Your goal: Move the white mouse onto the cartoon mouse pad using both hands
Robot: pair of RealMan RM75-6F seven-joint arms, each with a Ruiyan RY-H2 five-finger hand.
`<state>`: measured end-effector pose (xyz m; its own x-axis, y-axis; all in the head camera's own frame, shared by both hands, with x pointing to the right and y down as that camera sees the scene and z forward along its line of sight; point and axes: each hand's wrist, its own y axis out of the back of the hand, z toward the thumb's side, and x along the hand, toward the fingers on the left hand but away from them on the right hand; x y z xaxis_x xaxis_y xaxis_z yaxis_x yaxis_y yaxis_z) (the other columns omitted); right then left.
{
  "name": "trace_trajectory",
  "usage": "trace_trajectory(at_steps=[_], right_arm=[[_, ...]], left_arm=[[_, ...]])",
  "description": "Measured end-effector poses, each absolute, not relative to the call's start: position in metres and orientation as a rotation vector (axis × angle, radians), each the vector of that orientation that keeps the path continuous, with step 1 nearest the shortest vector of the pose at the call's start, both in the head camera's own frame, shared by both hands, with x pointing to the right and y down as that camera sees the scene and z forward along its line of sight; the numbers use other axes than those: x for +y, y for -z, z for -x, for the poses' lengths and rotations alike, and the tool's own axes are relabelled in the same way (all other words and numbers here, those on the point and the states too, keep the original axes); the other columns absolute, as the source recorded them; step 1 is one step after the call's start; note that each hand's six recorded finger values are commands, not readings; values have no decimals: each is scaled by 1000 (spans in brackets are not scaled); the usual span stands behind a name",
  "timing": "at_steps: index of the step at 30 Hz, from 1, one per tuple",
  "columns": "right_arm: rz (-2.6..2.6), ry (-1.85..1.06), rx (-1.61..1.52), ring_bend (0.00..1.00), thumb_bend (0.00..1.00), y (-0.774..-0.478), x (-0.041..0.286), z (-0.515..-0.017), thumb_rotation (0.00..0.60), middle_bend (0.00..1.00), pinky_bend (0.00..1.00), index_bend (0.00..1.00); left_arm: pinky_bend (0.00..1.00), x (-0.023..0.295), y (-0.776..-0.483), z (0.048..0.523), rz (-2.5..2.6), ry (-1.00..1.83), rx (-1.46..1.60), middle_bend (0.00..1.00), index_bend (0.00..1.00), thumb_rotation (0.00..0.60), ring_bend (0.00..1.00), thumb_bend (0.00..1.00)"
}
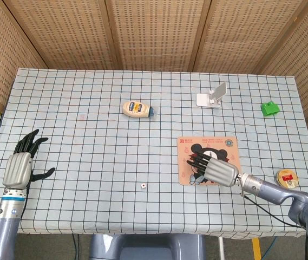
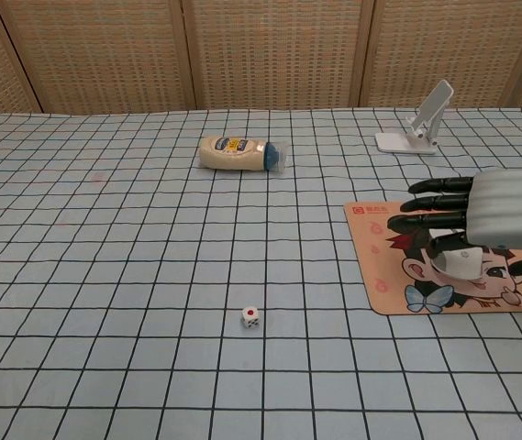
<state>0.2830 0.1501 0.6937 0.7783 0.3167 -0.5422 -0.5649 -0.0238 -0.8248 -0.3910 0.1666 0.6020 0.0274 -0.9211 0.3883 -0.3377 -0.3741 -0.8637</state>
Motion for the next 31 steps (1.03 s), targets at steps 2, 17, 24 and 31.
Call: trace_trajectory(at_steps=[2, 17, 24, 31], right_arm=[[1414, -740, 152, 0, 205, -687, 146, -287, 600, 12, 4, 234], [1416, -1043, -743, 0, 191, -613, 124, -367, 600, 0, 0, 123], [1567, -1133, -1061, 0, 181, -610, 159, -394, 600, 0, 0, 48], [1588, -1190, -1202, 0, 181, -602, 187, -407, 600, 0, 0, 37]], left_arm=[[82, 166, -599, 392, 1749, 1343, 1289, 0, 189, 600, 0, 169], [70, 170, -589, 402, 1655, 1295, 1250, 0, 152, 600, 0, 169], [11, 184, -593, 413, 1579, 1331, 1169, 0, 108, 600, 0, 170], [0, 200, -597, 427, 1561, 1387, 1148, 0, 78, 600, 0, 170]])
